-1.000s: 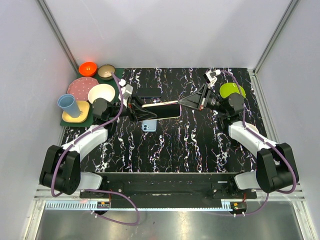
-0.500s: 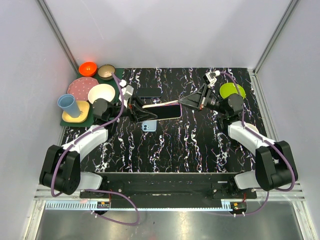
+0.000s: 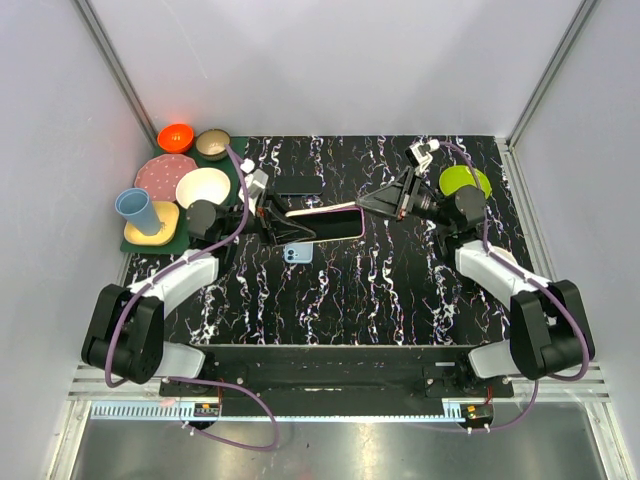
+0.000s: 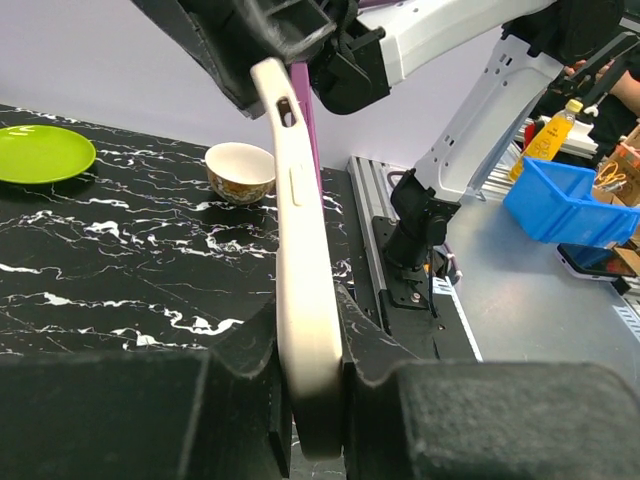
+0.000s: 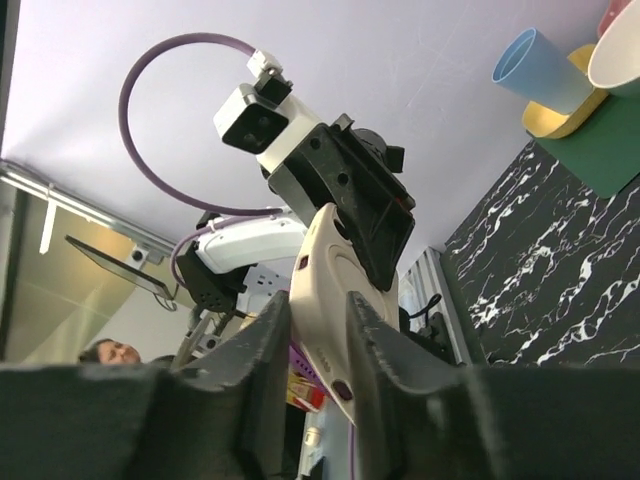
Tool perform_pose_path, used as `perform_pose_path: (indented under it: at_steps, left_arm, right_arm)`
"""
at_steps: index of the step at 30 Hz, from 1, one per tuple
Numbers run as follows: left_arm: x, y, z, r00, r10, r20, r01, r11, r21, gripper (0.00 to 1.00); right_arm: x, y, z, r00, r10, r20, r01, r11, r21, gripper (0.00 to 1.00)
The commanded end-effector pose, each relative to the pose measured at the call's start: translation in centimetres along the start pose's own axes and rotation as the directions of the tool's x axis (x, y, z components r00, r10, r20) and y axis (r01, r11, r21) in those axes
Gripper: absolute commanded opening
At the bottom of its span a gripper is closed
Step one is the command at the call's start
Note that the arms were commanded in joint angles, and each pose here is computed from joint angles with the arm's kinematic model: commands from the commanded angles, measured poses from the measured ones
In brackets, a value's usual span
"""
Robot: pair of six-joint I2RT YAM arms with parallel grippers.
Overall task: Take the phone out of the phone case
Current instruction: Remove the phone case from the phone.
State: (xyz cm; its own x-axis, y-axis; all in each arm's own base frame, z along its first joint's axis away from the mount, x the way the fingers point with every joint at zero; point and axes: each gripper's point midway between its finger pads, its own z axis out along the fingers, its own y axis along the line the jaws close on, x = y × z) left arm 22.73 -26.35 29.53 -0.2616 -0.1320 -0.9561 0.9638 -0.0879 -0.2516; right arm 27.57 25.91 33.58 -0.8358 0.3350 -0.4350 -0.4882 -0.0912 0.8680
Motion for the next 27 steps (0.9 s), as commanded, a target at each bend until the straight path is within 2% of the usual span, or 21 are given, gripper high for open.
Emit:
perform_pose_path:
  at_steps: [1,4,5,8,9,10,11,12,13,14,15,16,17,18,19,21,23,24,27]
  left_arm:
    - [-0.7,-4.6,1.1,0.970,0.243,-0.018,-0.235,0.951,0.199,0.00]
    - [-0.6,-4.1,1.1,0.972,0.234,-0.020,-0.227,0.957,0.180,0.00]
    - [-0.6,-4.0,1.2,0.969,0.245,-0.018,-0.237,0.955,0.178,0.00]
    - [-0.6,-3.5,1.2,0.971,0.239,-0.023,-0.233,0.960,0.157,0.00]
    - [-0.6,-3.3,1.2,0.971,0.237,-0.022,-0.231,0.961,0.149,0.00]
    - [-0.5,-3.2,1.2,0.974,0.225,-0.025,-0.219,0.966,0.141,0.00]
    - [-0.6,-3.0,1.1,0.973,0.228,-0.026,-0.223,0.965,0.135,0.00]
    - [-0.7,-2.8,1.0,0.973,0.231,-0.022,-0.227,0.966,0.126,0.00]
    - [-0.7,-2.7,1.0,0.974,0.223,-0.024,-0.219,0.968,0.120,0.00]
    - [-0.8,-2.5,1.0,0.974,0.224,-0.022,-0.220,0.969,0.111,0.00]
    - [-0.8,-2.3,0.9,0.975,0.220,-0.021,-0.216,0.971,0.103,0.00]
    - [-0.8,-2.1,0.9,0.977,0.213,-0.023,-0.210,0.973,0.099,0.00]
    - [-0.8,-2.0,0.8,0.976,0.216,-0.022,-0.213,0.973,0.093,0.00]
    - [-0.8,-1.9,0.9,0.976,0.215,-0.022,-0.212,0.973,0.091,0.00]
    - [-0.7,-1.8,0.9,0.978,0.208,-0.024,-0.205,0.975,0.085,0.00]
    - [-0.8,-1.5,0.9,0.977,0.212,-0.024,-0.209,0.975,0.078,0.00]
    - [-0.6,-1.1,0.8,0.979,0.203,-0.031,-0.201,0.977,0.069,0.00]
    - [-0.7,-1.0,0.9,0.978,0.206,-0.031,-0.204,0.977,0.064,0.00]
    - [-0.6,-0.5,0.8,0.977,0.208,-0.041,-0.206,0.977,0.045,0.00]
  right_arm:
    - [-1.4,2.4,0.3,0.971,-0.230,0.066,0.232,0.972,-0.028,0.47]
    - [-1.7,4.6,-0.8,0.911,-0.400,0.099,0.408,0.909,-0.082,0.62]
    - [-1.8,5.0,-1.1,0.897,-0.429,0.105,0.439,0.894,-0.088,0.64]
    - [-2.0,6.4,-1.9,0.826,-0.555,0.099,0.562,0.822,-0.086,0.64]
    - [-2.0,6.4,-2.0,0.783,-0.617,0.078,0.622,0.779,-0.082,0.64]
    - [-1.6,6.3,-2.0,0.784,-0.619,0.045,0.621,0.781,-0.065,0.64]
    - [-1.7,6.8,-1.9,0.760,-0.650,0.025,0.650,0.757,-0.067,0.67]
    - [-1.7,6.5,-2.0,0.687,-0.727,-0.003,0.725,0.685,-0.066,0.66]
    - [-1.5,5.0,-2.3,0.729,-0.681,-0.066,0.683,0.731,-0.003,0.66]
    - [-2.3,5.7,-2.1,0.695,-0.714,-0.081,0.718,0.696,0.024,0.66]
    - [-3.6,4.7,-2.2,0.610,-0.786,-0.100,0.792,0.604,0.088,0.66]
    - [-3.3,2.9,-2.9,0.666,-0.728,-0.161,0.745,0.645,0.168,0.65]
    - [-4.3,3.5,-2.9,0.637,-0.753,-0.169,0.770,0.606,0.200,0.65]
    - [-5.5,2.9,-3.3,0.573,-0.796,-0.195,0.814,0.525,0.247,0.66]
    - [-4.8,1.9,-4.0,0.605,-0.760,-0.237,0.791,0.542,0.283,0.66]
    - [-5.4,1.7,-4.6,0.570,-0.780,-0.258,0.812,0.487,0.321,0.69]
    - [-4.8,1.5,-5.1,0.573,-0.774,-0.268,0.809,0.483,0.336,0.73]
    - [-4.8,1.4,-5.4,0.541,-0.792,-0.283,0.830,0.448,0.331,0.74]
    - [-4.5,1.1,-5.8,0.522,-0.797,-0.306,0.842,0.423,0.334,0.75]
